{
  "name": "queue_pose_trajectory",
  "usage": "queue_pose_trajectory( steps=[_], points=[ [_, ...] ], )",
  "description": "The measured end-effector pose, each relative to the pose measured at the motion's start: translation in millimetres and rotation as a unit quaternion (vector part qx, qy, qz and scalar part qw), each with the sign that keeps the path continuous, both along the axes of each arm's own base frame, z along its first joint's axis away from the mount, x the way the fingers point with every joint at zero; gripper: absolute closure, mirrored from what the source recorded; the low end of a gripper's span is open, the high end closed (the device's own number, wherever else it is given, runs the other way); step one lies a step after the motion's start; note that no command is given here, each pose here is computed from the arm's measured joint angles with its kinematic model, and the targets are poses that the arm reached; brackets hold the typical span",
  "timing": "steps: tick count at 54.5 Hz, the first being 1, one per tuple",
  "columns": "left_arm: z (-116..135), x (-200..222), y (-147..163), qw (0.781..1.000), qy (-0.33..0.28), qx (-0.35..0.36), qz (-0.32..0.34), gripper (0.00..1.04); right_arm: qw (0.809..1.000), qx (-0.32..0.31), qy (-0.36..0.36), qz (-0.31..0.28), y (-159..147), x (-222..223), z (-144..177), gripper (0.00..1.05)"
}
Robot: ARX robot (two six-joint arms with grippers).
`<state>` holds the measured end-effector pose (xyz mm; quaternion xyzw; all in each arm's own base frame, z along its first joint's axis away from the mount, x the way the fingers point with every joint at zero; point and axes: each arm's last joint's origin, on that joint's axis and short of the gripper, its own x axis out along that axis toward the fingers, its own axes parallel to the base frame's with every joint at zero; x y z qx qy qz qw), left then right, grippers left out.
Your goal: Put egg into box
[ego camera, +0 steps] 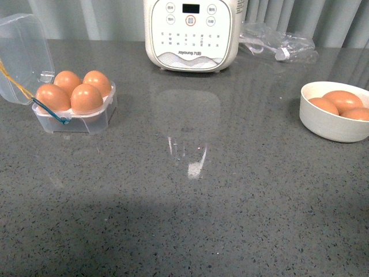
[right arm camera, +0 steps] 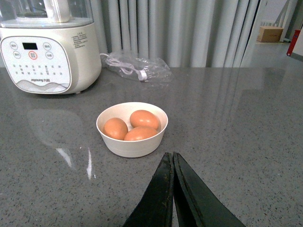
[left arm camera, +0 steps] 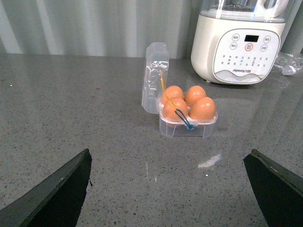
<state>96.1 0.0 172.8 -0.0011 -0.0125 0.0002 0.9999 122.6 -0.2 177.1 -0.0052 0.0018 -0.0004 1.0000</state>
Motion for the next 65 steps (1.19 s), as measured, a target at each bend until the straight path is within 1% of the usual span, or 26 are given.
queue_pose_trajectory(
  steps=[11, 40, 44, 49, 59, 61, 65],
  points=[
    [0.1, 0.0, 0.0, 1.0, 0.0, 0.0, 0.0, 0.07, 1.0, 0.0, -0.004, 0.0, 0.0, -4.9, -8.9, 1.02],
    [0.0, 0.0, 0.0, 1.0, 0.0, 0.0, 0.0, 0.07, 1.0, 0.0, -0.006, 0.0, 0.0, -14.9, -9.1, 1.02],
    [0.1, 0.0, 0.0, 1.0, 0.0, 0.0, 0.0, 0.07, 1.0, 0.0, 0.013, 0.0, 0.0, -21.6, -13.9, 1.02],
    [0.0, 0.0, 0.0, 1.0, 0.0, 0.0, 0.0, 0.07, 1.0, 0.0, -0.004, 0.0, 0.0, -24.8, -11.5, 1.02],
    [0.0, 0.0, 0.0, 1.0, 0.0, 0.0, 0.0, 0.07, 1.0, 0.0, -0.003, 0.0, 0.1, -25.0, -11.8, 1.02],
    [0.2, -0.1, 0.0, 1.0, 0.0, 0.0, 0.0, 0.07, 1.0, 0.0, -0.003, 0.0, 0.0, -25.0, -11.8, 0.99],
    [0.2, -0.1, 0.0, 1.0, -0.001, 0.0, 0.0, 0.07, 1.0, 0.0, -0.003, 0.0, 0.1, -25.0, -11.8, 0.88]
  ],
)
